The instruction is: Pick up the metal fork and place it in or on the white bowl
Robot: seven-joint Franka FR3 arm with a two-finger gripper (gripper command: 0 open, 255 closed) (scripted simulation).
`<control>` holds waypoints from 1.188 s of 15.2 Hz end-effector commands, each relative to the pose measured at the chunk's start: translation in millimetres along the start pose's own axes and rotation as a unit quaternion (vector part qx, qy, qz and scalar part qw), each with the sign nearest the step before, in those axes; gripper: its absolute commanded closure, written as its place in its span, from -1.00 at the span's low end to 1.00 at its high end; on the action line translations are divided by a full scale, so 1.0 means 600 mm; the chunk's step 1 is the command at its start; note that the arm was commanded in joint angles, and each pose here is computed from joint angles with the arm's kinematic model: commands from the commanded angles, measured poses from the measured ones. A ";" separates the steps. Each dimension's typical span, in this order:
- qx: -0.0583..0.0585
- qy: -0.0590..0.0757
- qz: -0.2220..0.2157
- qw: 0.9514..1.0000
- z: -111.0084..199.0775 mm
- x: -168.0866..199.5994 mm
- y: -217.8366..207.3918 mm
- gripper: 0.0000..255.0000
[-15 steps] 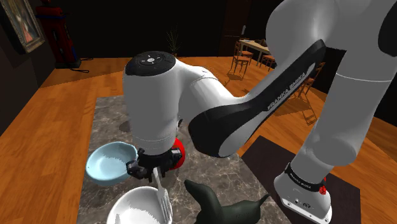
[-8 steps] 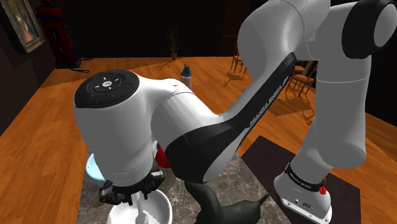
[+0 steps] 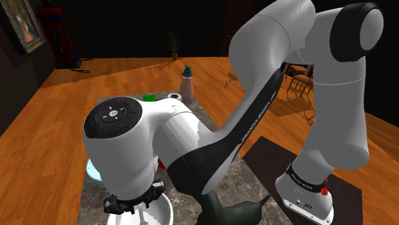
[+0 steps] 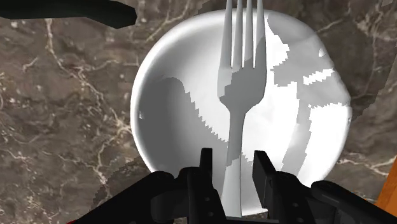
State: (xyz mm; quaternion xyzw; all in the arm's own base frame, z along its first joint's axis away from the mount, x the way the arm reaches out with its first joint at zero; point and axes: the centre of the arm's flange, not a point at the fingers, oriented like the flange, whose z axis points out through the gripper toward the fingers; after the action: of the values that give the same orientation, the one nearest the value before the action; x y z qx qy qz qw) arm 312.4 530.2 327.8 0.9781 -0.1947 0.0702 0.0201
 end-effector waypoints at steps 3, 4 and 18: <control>0.000 0.000 0.000 1.000 0.008 -0.003 -0.001 1.00; 0.000 0.000 0.000 1.000 0.008 -0.003 -0.001 1.00; 0.000 0.000 0.000 1.000 -0.075 -0.003 -0.001 -1.00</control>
State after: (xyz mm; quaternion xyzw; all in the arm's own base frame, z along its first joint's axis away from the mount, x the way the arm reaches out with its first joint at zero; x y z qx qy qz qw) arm 305.2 532.9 366.0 0.9781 -0.1947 0.0707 0.0195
